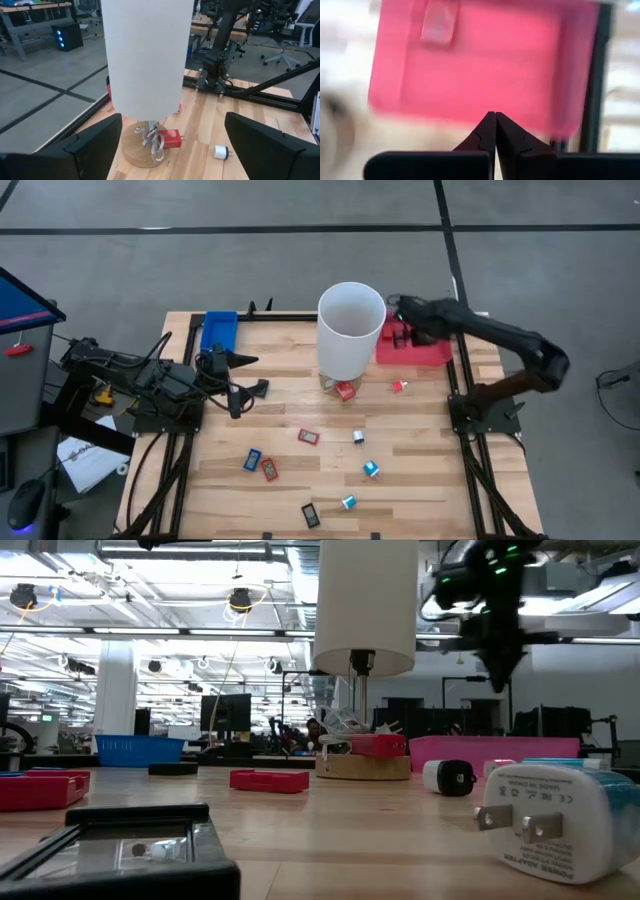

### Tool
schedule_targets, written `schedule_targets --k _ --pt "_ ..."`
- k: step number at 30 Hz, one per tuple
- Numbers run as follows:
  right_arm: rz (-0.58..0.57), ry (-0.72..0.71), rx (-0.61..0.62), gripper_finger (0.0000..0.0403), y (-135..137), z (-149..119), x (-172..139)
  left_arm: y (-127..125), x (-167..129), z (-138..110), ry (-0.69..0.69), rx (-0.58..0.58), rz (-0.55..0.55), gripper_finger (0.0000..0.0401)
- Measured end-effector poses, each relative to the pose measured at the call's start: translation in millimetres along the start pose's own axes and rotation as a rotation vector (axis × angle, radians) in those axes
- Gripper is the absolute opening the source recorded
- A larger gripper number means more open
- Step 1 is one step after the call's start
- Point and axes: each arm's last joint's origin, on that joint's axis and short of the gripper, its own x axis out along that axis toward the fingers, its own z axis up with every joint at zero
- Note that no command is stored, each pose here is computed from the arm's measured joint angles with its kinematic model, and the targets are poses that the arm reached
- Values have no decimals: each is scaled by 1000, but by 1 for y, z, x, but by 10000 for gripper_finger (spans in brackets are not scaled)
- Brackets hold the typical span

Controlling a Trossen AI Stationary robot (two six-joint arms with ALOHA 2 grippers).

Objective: Pick & Place Office items
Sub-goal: Put the red charger adapter into the pink bin

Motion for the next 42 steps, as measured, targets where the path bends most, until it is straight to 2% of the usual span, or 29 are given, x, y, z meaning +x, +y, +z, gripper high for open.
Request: schedule_targets --k 8,15,22,27,31,36,42 --pt "252 141 6 0 -28 -90 -10 -1 0 0 5 6 -22 351" --pt "449 184 -28 0 -25 -149 -35 -1 0 0 5 3 -24 351" --pt "669 202 -131 0 8 -205 -53 0 0 -5 57 -12 -40 351" --pt "815 197 -121 0 39 -241 -61 0 -3 -22 245 -1 -162 351" --pt "887 161 -136 0 63 -262 -78 -1 -10 -36 424 10 -262 351" --pt "940 71 -170 0 88 -270 -113 -5 -26 -53 626 86 -361 351" --pt "898 -41 -187 0 101 -268 -147 -9 -42 -65 739 205 -430 351"
